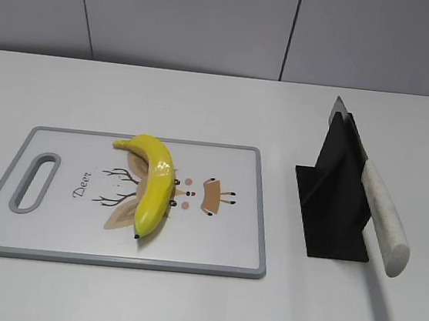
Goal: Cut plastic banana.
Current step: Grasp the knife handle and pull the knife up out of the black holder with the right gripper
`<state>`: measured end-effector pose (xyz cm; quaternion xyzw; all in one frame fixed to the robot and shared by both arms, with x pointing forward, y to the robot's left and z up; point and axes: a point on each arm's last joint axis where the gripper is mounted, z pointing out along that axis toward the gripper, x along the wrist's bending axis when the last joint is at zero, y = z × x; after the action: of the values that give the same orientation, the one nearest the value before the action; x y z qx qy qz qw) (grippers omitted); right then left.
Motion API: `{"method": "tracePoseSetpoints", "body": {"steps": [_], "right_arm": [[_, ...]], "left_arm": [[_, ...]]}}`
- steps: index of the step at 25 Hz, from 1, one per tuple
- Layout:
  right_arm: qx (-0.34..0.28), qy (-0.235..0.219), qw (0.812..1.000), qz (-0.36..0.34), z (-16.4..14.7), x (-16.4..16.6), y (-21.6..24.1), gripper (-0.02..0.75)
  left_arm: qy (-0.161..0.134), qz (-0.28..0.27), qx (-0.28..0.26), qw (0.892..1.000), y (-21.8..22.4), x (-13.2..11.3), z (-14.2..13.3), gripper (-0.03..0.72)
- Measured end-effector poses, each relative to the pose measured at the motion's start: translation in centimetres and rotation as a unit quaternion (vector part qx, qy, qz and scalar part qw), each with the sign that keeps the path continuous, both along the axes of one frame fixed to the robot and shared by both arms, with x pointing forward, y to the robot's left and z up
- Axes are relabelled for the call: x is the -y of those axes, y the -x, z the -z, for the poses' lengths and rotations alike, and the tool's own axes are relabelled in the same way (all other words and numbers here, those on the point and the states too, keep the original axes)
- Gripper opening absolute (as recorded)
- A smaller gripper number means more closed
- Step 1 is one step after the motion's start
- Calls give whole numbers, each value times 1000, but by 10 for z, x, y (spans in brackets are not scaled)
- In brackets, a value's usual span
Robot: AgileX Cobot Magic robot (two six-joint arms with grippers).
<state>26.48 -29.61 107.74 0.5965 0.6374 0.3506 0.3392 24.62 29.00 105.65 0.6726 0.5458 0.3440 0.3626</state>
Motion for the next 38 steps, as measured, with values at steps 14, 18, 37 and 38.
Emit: {"method": "tracePoseSetpoints", "body": {"steps": [14,18,37,38], "right_arm": [[-219,-49,974,-18,-7,-13,-49,572],[-271,-40,960,-52,-5,-26,-71,572],[-426,-74,899,-65,44,-90,-182,507],[-431,-73,897,-63,48,-91,-186,505]], "left_arm": [[0,-1,0,1000,0,0,0,603],[0,-1,0,1000,0,0,0,595],[0,-1,0,1000,0,0,0,593],[0,-1,0,1000,0,0,0,593]]}}
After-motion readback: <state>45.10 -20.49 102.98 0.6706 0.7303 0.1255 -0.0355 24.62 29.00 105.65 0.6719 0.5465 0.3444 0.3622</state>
